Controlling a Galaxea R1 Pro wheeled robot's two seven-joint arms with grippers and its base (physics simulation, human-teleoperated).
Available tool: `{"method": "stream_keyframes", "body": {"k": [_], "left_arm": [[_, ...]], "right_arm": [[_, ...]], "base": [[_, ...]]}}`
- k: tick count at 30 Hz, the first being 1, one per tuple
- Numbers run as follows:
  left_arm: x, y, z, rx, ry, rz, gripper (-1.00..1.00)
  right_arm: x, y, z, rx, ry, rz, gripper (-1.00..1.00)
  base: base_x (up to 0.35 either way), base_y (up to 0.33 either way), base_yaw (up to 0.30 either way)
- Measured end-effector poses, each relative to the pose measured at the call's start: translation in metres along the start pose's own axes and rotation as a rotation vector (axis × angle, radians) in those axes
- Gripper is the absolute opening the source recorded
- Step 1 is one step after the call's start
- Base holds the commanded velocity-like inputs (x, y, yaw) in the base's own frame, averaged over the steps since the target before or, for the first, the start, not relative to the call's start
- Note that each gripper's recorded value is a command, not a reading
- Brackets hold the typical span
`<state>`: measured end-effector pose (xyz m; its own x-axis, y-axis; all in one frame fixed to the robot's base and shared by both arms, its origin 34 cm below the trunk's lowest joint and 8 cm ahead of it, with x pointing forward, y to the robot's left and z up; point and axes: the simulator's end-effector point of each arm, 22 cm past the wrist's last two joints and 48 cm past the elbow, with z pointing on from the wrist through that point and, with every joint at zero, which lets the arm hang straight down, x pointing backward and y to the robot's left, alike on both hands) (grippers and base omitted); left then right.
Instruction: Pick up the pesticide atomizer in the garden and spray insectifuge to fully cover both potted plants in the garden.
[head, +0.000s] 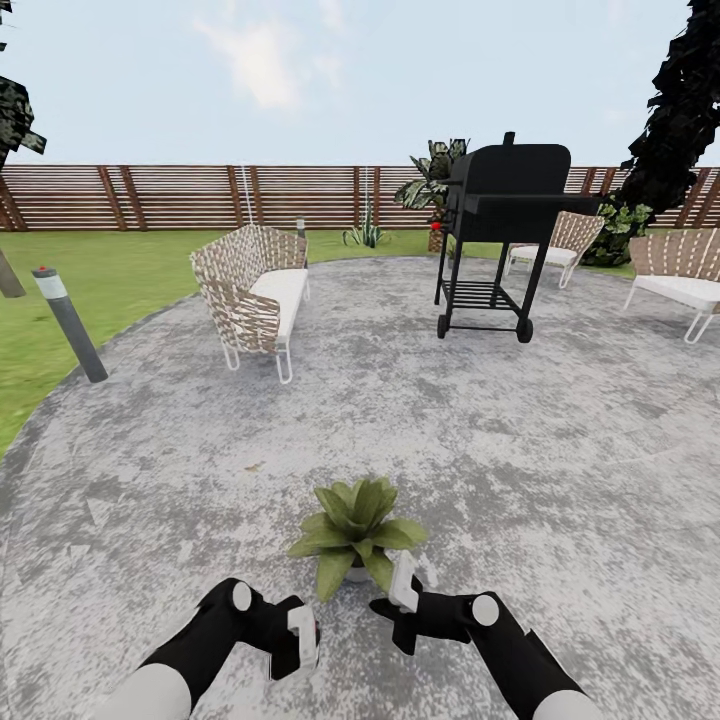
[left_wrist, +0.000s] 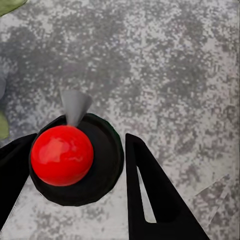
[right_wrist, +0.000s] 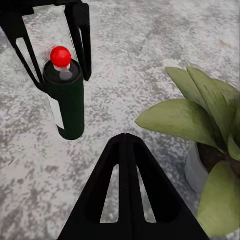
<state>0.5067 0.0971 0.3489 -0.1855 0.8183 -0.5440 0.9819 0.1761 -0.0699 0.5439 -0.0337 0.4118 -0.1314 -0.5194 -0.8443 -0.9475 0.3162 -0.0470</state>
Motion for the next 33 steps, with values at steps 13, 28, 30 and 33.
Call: {"method": "stream_keyframes", "body": {"k": [13, 28, 30, 33], "left_arm": [[-0.027, 0.002, 0.006, -0.005, -0.033, 0.013, -1.0], [-0.055, 0.0, 0.013, -0.011, -0.081, 0.014, -1.0], [-0.057, 0.002, 0.014, -0.022, -0.084, 0.013, -1.0], [-0.059, 0.004, 0.014, -0.03, -0.088, 0.011, -1.0]], "right_arm": [[-0.014, 0.007, 0.01, -0.01, -0.024, 0.001, -1.0], [-0.015, 0.007, 0.01, -0.011, -0.026, 0.001, -1.0], [-0.015, 0.007, 0.01, -0.011, -0.026, 0.001, -1.0], [-0.015, 0.007, 0.01, -0.011, -0.026, 0.001, -1.0]], "base": [[0.0, 0.0, 0.0], [0.0, 0.0, 0.0], [0.0, 0.0, 0.0], [0.0, 0.0, 0.0]]}}
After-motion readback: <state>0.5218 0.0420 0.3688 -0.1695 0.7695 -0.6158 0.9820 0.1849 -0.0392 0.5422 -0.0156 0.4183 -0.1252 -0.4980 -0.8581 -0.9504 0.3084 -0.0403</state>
